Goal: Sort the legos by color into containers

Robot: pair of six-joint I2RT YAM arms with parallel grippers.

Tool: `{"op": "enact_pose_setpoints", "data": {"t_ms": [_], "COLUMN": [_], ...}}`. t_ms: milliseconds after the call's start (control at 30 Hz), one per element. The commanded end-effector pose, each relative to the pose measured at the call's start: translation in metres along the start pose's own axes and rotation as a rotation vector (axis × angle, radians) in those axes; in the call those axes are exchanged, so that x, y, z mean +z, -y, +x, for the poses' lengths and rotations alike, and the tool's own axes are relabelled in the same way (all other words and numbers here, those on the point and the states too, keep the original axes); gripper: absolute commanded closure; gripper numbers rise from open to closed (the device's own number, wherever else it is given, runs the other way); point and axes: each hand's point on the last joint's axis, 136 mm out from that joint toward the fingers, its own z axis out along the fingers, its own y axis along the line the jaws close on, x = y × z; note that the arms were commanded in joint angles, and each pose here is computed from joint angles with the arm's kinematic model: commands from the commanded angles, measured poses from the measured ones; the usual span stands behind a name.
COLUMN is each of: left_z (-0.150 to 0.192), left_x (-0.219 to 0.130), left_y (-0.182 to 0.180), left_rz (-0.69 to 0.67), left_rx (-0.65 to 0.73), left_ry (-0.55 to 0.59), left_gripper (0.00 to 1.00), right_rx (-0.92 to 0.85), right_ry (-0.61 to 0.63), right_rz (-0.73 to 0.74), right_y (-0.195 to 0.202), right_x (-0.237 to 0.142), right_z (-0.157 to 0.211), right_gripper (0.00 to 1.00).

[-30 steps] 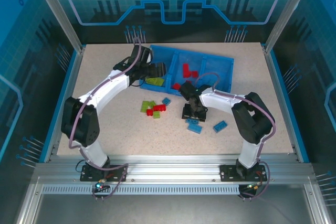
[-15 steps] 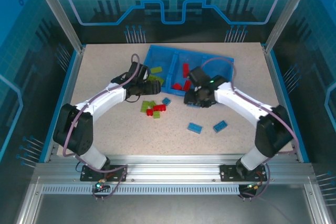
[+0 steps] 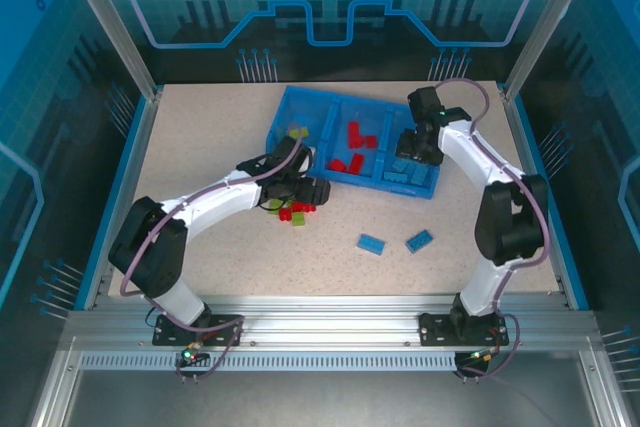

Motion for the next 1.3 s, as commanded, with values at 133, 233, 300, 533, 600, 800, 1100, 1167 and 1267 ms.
{"op": "enact_pose_setpoints", "data": {"t_ms": [133, 233, 300, 533, 600, 800, 1100, 1167, 1267], "left_z": [-0.004, -0.004, -0.006, -0.006, -0.003, 0.009, 0.013, 0.014, 0.015], "left_x": [0.013, 0.023, 0.028, 0.042, 0.044, 0.051, 0.075, 0.079, 0.082], "left_y": [0.012, 0.013, 0.012, 0.01, 0.006, 0.0, -0.001, -0.002, -0.003], "left_rz": [0.013, 0.004, -0.008, -0.062, -0.086, -0.101, -0.111, -0.115, -0.119], "left_rx": [0.093, 0.124, 0.143, 0.179, 0.161, 0.122, 0.135, 0.139, 0.136], "left_ry": [-0.046, -0.07, -0.076, -0.105, -0.114, -0.132, -0.157, -0.166, -0.168], "left_gripper": [0.15, 0.18, 0.19, 0.23, 0.25, 0.25, 0.26, 0.28, 0.32], "right_rx": [-0.015, -0.019, -0.026, -0.032, -0.022, -0.024, -0.014, -0.005, 0.003], "right_ry": [-0.052, -0.056, -0.051, -0.011, 0.007, 0.047, 0.069, 0.071, 0.073], "right_rz": [0.016, 0.007, -0.013, -0.107, -0.124, -0.148, -0.139, -0.135, -0.132], "right_y": [0.007, 0.004, -0.001, -0.014, -0.013, -0.01, 0.002, 0.005, 0.009], "right_x": [0.02, 0.019, 0.013, -0.021, -0.031, -0.054, -0.068, -0.07, -0.071], "right_z": [-0.012, -0.011, -0.009, 0.001, 0.002, 0.005, 0.013, 0.014, 0.015], "right_gripper": [0.33, 0.26, 0.22, 0.14, 0.14, 0.14, 0.13, 0.13, 0.13]}}
